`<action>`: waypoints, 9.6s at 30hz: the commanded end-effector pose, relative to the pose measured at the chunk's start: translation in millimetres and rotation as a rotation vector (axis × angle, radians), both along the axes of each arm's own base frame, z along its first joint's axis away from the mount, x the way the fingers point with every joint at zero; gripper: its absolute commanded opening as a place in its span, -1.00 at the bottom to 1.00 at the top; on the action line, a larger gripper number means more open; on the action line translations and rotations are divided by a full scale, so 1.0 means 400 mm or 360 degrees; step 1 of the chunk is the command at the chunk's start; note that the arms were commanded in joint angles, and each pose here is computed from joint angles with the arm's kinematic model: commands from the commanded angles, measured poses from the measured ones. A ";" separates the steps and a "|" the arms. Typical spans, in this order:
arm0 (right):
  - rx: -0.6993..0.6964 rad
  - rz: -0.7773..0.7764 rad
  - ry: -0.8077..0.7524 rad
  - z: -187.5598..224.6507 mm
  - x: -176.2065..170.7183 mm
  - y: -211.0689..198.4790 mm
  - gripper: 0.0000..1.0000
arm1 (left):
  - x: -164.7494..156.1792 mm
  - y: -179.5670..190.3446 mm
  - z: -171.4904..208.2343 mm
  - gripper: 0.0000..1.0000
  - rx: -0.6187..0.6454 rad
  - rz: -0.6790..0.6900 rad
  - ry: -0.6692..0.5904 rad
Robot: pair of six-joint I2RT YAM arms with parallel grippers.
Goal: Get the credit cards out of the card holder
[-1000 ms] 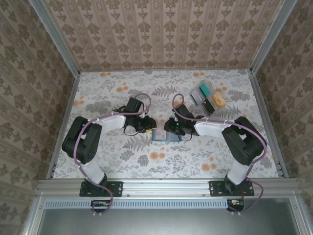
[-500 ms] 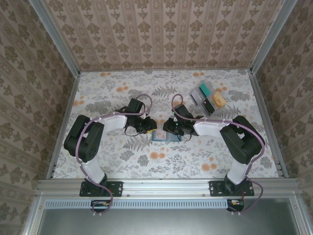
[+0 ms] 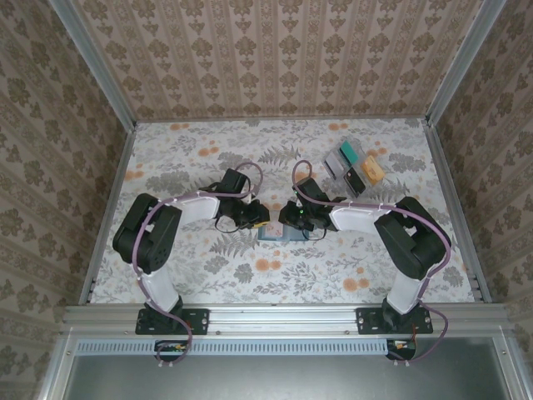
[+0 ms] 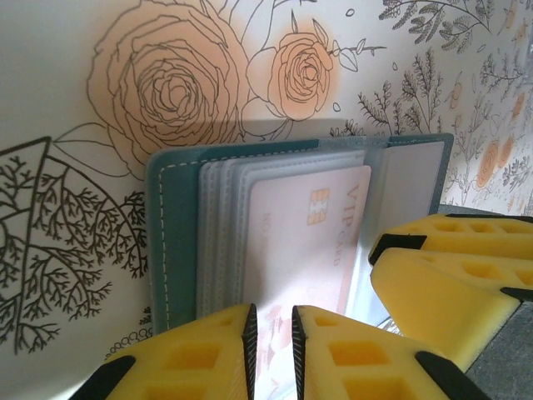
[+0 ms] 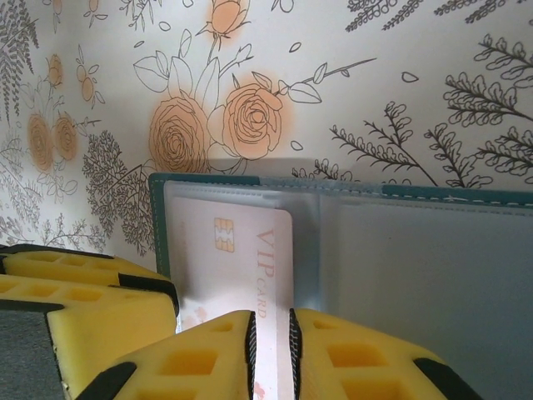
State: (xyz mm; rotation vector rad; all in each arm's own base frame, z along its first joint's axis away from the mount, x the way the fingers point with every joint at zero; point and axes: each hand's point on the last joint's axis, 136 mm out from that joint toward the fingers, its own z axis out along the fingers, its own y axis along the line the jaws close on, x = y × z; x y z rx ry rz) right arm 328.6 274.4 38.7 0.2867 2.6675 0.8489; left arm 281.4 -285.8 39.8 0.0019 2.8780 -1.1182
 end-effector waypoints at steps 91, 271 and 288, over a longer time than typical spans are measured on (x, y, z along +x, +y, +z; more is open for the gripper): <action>0.0221 0.0189 0.0044 -0.018 -0.035 0.024 -0.78 | -0.022 0.024 -0.061 -0.58 0.0228 -0.0069 0.0043; -0.0869 0.0348 -0.0618 0.358 0.427 -0.439 -0.99 | 0.004 0.366 0.211 1.00 0.0492 0.0236 -0.0526; -0.1068 0.0511 -0.0379 0.162 0.465 -0.473 -0.99 | 0.009 0.359 0.167 1.00 0.0482 0.0255 -0.0427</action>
